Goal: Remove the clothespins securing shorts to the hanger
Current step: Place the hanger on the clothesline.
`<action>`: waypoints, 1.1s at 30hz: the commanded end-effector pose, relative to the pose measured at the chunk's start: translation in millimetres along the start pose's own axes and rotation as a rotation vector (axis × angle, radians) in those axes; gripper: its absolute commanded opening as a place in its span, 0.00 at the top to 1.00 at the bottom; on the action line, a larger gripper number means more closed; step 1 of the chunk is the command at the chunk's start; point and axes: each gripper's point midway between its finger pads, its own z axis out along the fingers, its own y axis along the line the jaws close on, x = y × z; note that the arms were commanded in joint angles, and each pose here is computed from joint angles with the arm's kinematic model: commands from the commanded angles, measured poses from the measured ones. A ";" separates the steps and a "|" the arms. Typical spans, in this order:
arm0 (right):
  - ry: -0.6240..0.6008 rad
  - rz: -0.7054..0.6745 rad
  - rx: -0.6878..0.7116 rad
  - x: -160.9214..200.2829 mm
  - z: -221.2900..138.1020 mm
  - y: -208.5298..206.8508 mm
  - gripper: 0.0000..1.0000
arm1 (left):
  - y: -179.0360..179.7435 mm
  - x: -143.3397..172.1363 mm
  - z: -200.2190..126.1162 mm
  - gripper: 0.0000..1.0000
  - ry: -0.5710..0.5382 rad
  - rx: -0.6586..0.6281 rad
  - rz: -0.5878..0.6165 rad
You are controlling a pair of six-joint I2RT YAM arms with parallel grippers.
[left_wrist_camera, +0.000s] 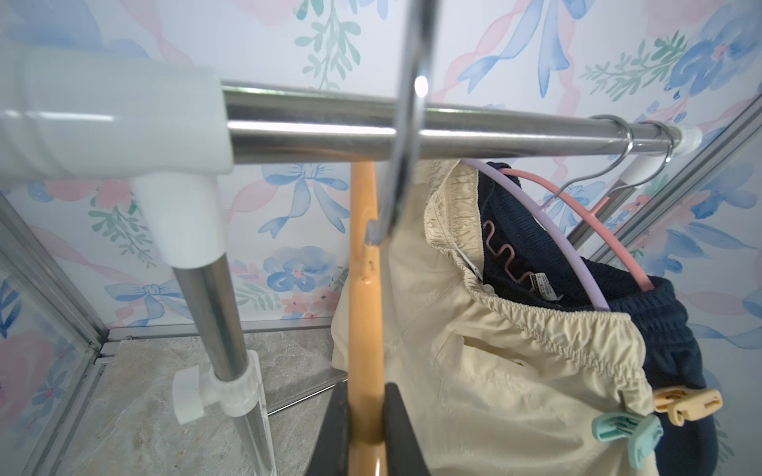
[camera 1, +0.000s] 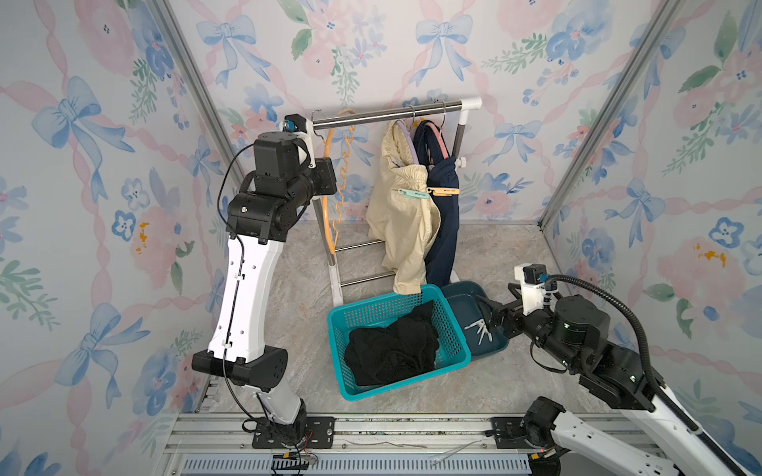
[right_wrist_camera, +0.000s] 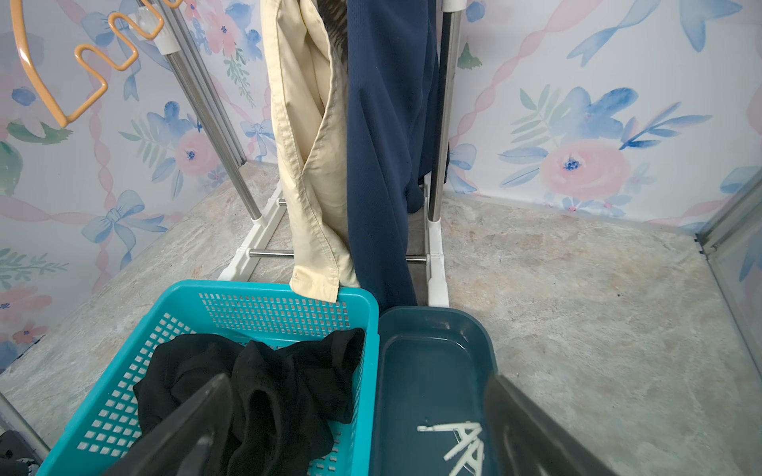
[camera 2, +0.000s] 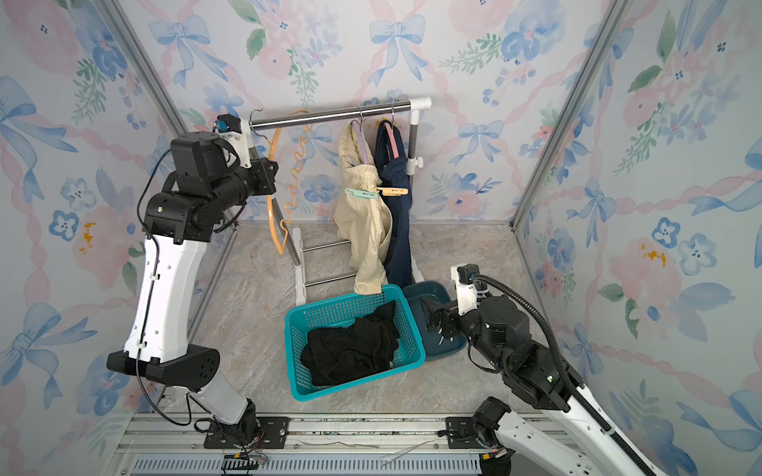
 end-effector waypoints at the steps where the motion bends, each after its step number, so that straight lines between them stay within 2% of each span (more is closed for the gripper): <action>1: -0.003 -0.001 -0.013 1.6 4.9 1.8 0.03 | 10.4 -16.7 5.5 1.00 -0.059 -0.025 -0.021; 18: 0.021 0.020 -0.064 6.4 15.9 13.6 0.03 | 34.6 -4.8 48.4 1.00 -0.013 -0.063 -0.008; 33: 0.030 0.030 -0.081 2.5 19.2 19.9 0.04 | 96.7 1.1 52.2 1.00 0.014 -0.210 0.032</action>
